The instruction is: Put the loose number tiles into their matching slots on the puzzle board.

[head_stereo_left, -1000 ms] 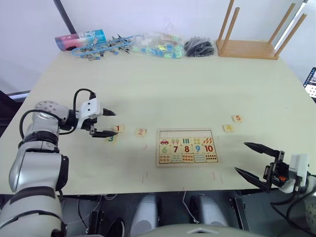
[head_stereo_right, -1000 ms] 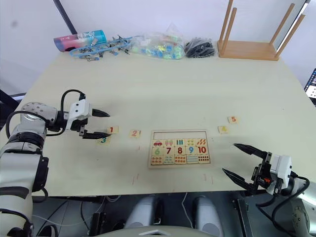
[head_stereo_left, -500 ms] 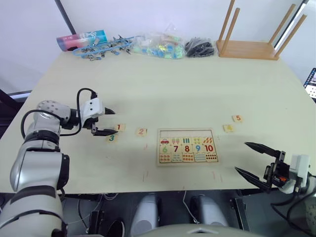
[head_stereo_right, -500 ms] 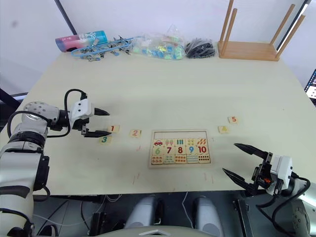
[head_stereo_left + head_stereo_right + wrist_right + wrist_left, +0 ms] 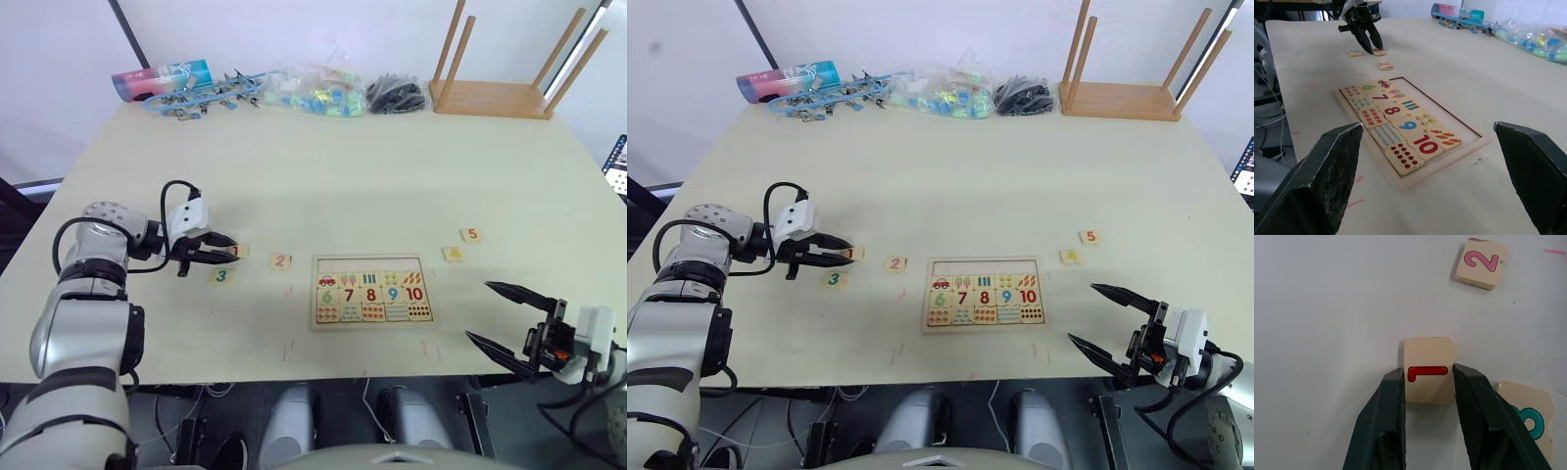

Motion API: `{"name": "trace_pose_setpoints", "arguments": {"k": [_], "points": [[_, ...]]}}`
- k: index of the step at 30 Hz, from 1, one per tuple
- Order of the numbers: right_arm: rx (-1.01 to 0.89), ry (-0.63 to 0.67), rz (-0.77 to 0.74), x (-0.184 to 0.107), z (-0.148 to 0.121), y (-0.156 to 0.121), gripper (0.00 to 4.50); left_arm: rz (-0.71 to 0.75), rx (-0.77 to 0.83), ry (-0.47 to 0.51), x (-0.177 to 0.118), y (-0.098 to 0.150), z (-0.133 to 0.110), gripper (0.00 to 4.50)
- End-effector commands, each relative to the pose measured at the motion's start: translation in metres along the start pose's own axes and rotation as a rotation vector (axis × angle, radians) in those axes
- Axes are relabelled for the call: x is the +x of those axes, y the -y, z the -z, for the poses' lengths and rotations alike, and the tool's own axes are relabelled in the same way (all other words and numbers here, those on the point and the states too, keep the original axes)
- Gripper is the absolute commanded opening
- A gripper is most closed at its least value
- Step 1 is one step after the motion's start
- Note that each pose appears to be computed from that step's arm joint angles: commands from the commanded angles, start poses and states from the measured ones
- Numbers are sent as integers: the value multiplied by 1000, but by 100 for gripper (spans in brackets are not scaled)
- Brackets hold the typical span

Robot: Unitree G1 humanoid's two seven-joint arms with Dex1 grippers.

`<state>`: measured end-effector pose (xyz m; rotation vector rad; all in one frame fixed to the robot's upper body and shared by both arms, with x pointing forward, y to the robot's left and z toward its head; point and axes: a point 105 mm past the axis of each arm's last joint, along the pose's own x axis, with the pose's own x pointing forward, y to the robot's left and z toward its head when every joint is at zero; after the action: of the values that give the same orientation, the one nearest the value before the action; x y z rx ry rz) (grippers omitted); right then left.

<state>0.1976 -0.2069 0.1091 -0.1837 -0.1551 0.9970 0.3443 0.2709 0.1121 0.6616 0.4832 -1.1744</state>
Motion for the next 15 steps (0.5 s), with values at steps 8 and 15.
{"name": "trace_pose_setpoints", "arguments": {"k": [8, 15], "points": [[-41, 28, -5, 1, -10, 3, 450, -25, 6, 45, -15, -6, -10, 91], [-45, 37, -5, 1, -11, 8, 450, -13, 98, 95, -16, -16, -41, 91]]}}
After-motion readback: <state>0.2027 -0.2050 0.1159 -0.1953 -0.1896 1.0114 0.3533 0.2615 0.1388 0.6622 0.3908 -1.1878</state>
